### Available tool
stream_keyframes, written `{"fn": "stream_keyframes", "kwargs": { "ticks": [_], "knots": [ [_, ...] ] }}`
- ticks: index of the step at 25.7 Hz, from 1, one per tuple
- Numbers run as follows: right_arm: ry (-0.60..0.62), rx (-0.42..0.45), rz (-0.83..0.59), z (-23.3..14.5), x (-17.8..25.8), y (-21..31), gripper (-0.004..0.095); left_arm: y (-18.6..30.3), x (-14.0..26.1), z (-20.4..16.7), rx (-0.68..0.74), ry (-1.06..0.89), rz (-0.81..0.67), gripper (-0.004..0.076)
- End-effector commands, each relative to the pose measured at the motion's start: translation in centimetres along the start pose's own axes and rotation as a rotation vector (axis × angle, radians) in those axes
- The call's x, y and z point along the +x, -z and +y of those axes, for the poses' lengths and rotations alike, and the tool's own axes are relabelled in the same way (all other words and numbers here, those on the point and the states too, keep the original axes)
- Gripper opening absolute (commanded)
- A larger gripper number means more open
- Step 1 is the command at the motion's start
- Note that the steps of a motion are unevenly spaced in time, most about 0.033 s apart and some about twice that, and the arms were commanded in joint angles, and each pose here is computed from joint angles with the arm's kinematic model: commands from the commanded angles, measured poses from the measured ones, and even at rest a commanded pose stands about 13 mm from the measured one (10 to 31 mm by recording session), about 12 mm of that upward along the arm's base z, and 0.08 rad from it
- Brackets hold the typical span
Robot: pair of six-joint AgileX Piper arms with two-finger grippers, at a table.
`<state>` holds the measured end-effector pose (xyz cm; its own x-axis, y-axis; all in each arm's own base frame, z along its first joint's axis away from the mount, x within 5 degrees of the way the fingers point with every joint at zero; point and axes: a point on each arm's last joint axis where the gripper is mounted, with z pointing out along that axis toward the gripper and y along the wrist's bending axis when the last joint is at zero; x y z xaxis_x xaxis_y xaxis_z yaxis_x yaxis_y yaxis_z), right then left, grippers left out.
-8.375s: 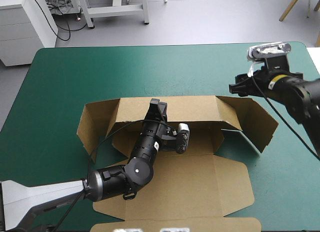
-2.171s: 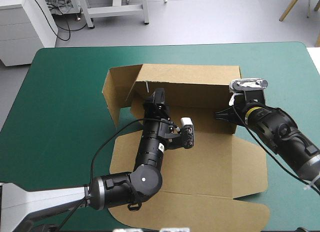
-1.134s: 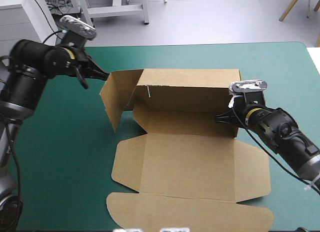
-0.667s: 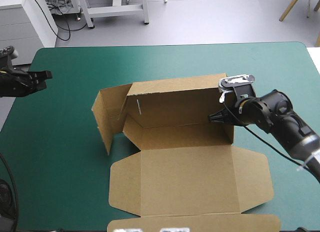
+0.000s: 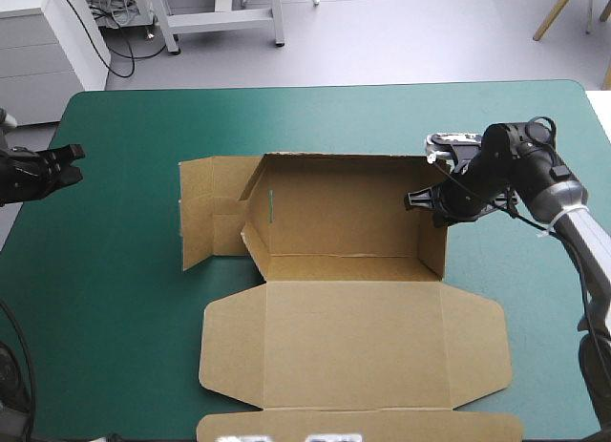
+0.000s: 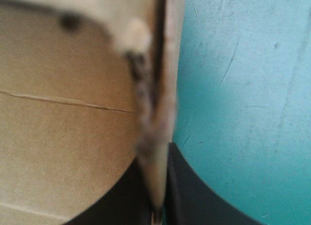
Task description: Fold the box
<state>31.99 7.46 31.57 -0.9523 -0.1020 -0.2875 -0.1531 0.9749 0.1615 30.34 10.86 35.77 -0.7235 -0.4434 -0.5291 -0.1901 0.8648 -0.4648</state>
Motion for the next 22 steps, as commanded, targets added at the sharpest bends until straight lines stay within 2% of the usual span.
{"fn": "stream_keyframes", "kwargs": {
  "ticks": [1,10,12,14,17,21,22],
  "knots": [
    [0.018,0.006,-0.063,-0.6,-1.4,0.1,-0.0014,1.8,-0.6,-1.4,0.038,-0.005,-0.095,0.0012],
    [0.076,0.049,-0.155,-0.9,-5.7,-0.7,-0.0011,1.8,-0.6,-1.4,0.038,-0.005,-0.095,-0.0004],
    [0.077,0.049,-0.162,-0.9,-6.3,-0.9,0.0018,1.8,-0.6,-1.4,0.038,-0.005,-0.095,-0.0005],
    [0.077,0.047,-0.169,-0.9,-6.6,-0.9,0.0089,1.8,-0.6,-1.4,0.040,-0.006,-0.090,-0.0005],
    [0.079,0.041,-0.194,-0.7,-7.0,-0.2,0.0293,1.8,-0.6,-1.4,0.040,-0.006,-0.090,-0.0006],
    [0.085,0.041,-0.211,-0.5,-7.4,1.2,0.0713,1.8,-0.6,-1.4,0.040,-0.006,-0.090,-0.0010],
    [0.089,0.040,-0.211,-0.4,-7.5,2.2,0.0856,1.8,-0.6,-1.4,0.040,-0.006,-0.090,-0.0010]
  ]
}}
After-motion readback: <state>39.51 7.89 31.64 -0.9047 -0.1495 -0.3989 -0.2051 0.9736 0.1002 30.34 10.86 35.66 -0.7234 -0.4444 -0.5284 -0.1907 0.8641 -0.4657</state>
